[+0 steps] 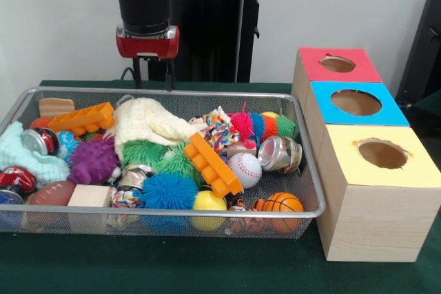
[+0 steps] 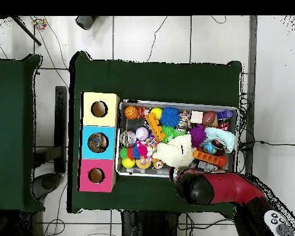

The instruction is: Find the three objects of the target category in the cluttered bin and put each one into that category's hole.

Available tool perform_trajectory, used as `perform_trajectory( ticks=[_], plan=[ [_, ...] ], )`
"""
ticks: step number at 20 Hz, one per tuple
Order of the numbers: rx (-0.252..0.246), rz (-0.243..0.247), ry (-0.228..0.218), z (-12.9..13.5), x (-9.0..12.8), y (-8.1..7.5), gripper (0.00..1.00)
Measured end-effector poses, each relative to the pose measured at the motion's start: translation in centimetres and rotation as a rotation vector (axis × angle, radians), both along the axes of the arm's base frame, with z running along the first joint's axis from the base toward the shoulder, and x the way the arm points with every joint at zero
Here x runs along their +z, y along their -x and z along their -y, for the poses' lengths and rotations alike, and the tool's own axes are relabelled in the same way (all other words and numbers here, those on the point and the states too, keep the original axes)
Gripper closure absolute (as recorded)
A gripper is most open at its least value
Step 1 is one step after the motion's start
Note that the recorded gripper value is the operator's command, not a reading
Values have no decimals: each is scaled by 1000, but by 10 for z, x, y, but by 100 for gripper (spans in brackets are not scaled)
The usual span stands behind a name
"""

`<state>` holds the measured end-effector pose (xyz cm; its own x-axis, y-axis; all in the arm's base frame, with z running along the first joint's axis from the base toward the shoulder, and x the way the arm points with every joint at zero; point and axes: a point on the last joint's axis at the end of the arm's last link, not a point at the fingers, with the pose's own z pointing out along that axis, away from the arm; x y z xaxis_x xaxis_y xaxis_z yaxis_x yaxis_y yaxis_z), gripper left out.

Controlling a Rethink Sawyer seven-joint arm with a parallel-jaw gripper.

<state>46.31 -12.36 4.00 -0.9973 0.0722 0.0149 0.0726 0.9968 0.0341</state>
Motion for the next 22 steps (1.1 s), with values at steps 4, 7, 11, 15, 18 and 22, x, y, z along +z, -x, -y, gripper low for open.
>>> perform_trajectory(
  ticks=[4,7,11,15,18,22],
  plan=[
    [-9,-20,-8,9,-10,12,0],
    [-12,-28,-10,17,-15,20,0],
    [-31,-34,-12,31,-18,31,0],
    [-59,-35,-12,44,-18,37,0],
    [-84,-35,-11,54,-17,41,0],
    [-78,-35,-9,56,-18,44,0]
  ],
)
